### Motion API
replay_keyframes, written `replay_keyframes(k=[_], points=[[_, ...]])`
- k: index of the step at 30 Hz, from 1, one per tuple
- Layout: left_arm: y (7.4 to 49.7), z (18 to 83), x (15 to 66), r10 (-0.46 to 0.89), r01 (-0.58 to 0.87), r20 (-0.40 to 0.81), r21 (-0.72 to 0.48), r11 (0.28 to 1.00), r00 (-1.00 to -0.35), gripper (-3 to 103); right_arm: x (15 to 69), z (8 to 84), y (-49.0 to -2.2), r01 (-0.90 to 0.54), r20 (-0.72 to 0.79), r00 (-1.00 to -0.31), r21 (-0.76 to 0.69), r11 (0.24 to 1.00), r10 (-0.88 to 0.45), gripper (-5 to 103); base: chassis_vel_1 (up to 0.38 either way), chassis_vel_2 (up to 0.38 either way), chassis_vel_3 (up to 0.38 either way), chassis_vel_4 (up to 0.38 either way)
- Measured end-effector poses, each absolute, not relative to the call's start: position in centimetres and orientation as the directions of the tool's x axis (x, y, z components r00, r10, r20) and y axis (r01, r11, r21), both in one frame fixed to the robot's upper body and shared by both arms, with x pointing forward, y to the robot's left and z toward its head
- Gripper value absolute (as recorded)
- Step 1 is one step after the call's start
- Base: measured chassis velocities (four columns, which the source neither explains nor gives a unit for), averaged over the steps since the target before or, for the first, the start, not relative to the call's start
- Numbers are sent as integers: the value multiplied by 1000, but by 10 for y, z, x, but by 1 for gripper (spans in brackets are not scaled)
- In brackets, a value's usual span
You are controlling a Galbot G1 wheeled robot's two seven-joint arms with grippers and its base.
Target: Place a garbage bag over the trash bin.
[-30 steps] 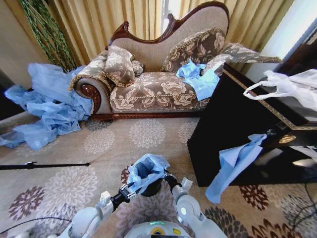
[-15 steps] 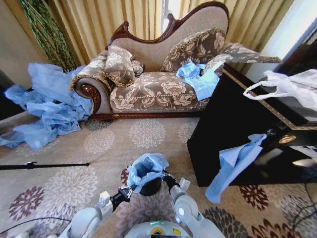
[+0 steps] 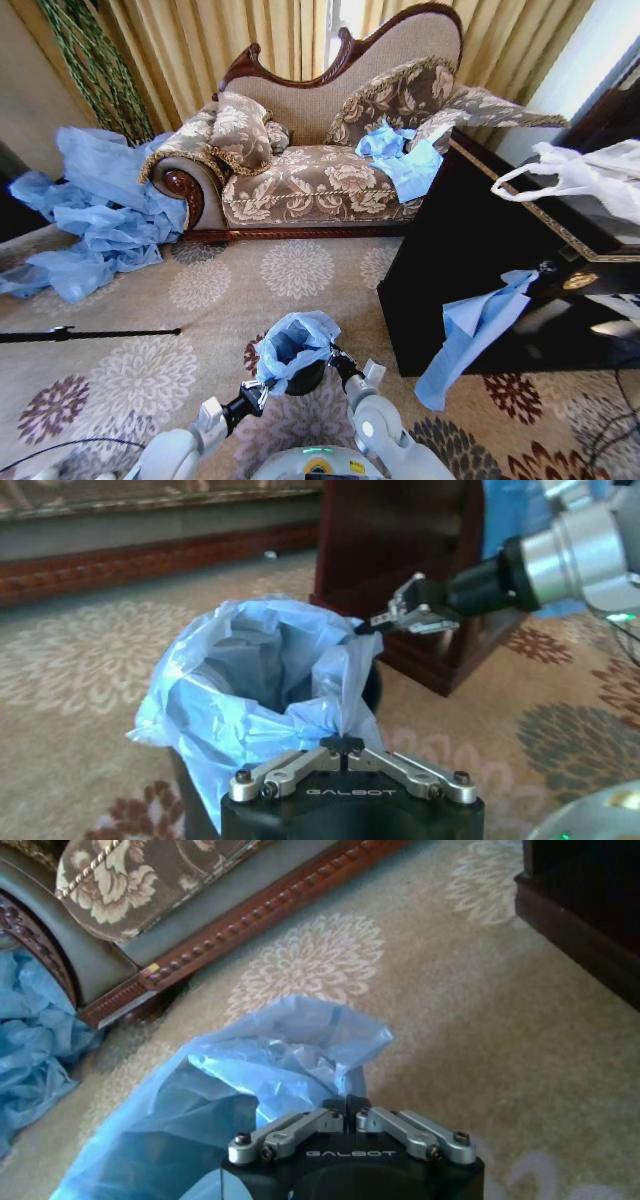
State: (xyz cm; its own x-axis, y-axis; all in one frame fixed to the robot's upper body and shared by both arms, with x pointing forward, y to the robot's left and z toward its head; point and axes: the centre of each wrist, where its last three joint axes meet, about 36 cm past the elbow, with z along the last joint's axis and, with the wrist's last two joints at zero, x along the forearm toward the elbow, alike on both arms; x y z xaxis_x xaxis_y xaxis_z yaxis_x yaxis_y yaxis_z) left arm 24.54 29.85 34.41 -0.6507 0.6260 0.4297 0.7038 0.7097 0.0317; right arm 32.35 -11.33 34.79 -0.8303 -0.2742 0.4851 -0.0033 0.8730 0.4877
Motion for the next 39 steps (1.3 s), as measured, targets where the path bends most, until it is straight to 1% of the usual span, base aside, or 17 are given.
replay_keyframes(k=[7,10,16,21,27,39], points=[[301,336,244,641,730,438,50,682,-630,0,320,344,-118,-2,495,-829,463,886,-261,0,0,0,0,0],[305,327,243,655,752,450,58,656,-606,0,318,339,-120,-6,502,-828,438,899,-250,0,0,0,0,0],[305,318,241,675,777,452,69,626,-583,0,316,334,-121,-19,501,-831,409,912,-242,0,0,0,0,0],[307,305,242,670,778,466,67,625,-579,0,317,320,-124,-31,507,-832,367,930,-227,0,0,0,0,0],[308,297,244,662,774,474,71,629,-581,0,319,309,-126,-37,510,-830,354,935,-225,0,0,0,0,0],[310,279,244,622,738,486,73,671,-613,0,335,295,-115,-80,484,-836,360,930,-259,0,0,0,0,0]])
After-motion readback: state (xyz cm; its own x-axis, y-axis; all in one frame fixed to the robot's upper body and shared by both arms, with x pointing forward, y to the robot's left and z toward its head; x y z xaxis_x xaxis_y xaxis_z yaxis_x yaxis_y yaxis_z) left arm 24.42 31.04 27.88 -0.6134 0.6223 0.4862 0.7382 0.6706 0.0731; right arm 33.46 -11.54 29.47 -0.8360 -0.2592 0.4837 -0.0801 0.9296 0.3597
